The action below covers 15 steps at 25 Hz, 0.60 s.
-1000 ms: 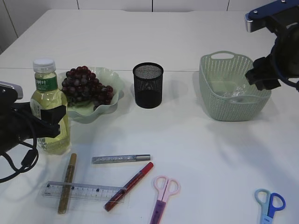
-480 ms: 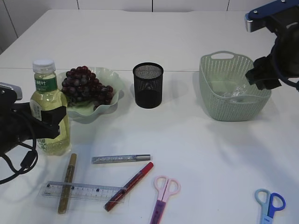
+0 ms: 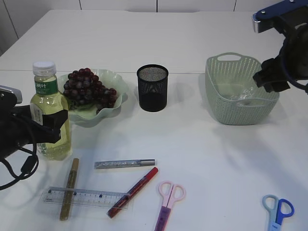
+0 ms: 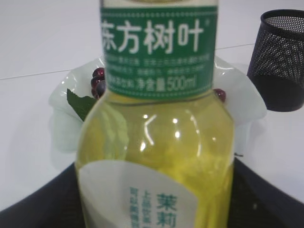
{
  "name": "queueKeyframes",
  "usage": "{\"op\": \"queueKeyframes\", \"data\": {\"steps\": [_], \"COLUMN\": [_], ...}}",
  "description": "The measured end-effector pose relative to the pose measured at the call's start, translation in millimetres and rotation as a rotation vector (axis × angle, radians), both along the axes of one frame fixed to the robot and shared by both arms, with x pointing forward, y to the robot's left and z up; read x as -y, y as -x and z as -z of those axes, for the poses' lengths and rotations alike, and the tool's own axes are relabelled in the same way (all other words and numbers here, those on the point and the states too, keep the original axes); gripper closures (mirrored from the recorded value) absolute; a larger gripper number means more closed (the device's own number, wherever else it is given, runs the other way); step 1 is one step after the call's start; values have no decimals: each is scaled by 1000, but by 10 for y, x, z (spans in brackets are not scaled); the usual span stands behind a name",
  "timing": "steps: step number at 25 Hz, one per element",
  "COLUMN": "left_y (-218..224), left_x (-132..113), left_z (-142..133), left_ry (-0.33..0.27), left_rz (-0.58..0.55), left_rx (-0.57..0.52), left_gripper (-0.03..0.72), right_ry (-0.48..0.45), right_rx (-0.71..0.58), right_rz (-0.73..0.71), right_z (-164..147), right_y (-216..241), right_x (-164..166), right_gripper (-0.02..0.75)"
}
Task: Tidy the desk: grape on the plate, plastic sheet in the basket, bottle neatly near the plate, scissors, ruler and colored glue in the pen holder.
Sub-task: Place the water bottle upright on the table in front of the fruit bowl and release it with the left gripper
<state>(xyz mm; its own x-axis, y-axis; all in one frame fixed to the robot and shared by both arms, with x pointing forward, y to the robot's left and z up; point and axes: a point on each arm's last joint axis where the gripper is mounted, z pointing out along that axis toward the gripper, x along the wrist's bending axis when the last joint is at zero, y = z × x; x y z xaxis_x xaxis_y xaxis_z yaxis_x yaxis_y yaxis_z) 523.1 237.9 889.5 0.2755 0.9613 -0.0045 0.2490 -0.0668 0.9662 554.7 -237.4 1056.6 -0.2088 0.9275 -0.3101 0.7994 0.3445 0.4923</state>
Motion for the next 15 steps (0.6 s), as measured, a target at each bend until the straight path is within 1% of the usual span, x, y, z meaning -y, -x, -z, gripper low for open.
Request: {"op": "queueKeyframes", "data": {"steps": [7,15], "left_y": [7,5], "left_x": [-10,-16], "left_z": [3,3], "left_ry": [-3,-1], "left_rz": [-8,-16], "left_rx": [1,1], "left_gripper": [134,160], "right_ry": [12,16], "right_rx": [5,6], "right_rz": [-5,-6], "right_z": [-4,-5], "right_y": [-5,-6], "right_x": [7,9], "right_gripper": [242,244]}}
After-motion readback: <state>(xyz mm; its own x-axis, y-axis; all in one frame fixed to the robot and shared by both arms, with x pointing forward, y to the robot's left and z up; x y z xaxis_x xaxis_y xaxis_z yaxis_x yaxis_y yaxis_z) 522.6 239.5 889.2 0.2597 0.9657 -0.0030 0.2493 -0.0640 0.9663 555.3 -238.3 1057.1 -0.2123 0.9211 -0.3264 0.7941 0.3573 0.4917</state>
